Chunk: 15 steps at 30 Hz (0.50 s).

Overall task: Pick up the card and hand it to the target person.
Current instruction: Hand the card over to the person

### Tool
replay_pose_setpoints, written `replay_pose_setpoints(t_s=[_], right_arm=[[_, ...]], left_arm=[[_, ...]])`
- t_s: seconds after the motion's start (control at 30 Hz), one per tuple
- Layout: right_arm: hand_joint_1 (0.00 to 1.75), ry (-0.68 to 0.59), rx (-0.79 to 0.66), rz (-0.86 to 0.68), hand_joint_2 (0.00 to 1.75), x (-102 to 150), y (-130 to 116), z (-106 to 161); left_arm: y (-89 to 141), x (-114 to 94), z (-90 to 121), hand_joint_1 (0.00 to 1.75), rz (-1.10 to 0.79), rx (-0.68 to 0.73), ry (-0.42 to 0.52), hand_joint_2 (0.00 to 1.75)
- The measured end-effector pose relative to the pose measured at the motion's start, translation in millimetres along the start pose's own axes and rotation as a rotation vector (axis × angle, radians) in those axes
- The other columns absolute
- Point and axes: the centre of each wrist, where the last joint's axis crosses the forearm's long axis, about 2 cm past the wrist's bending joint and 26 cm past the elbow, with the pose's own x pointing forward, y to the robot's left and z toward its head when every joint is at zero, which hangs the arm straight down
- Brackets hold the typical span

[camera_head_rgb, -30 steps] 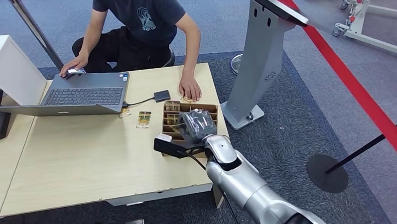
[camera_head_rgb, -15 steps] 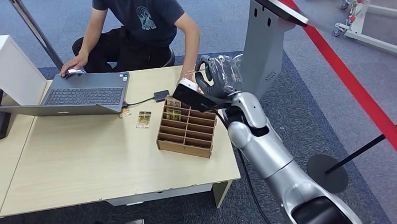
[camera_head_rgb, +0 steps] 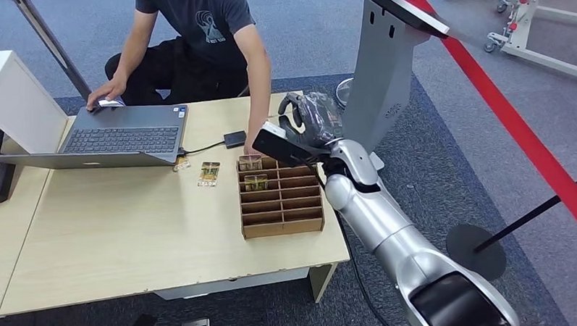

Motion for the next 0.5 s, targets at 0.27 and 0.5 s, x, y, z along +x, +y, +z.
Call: replay_pose_setpoints(t_s=[0.27, 0.5], right_arm=[[1.75, 0.041, 0.039, -0.008, 1.75, -2, 14, 3], [0.99, 0.058, 0.054, -0.017, 1.75, -3, 21, 5]], left_arm=[[0, -1, 0, 0.00, 0.001, 0.000, 0.011, 1.75], [0, -1, 0, 0.00, -0.005, -0.008, -0.002, 1.31]])
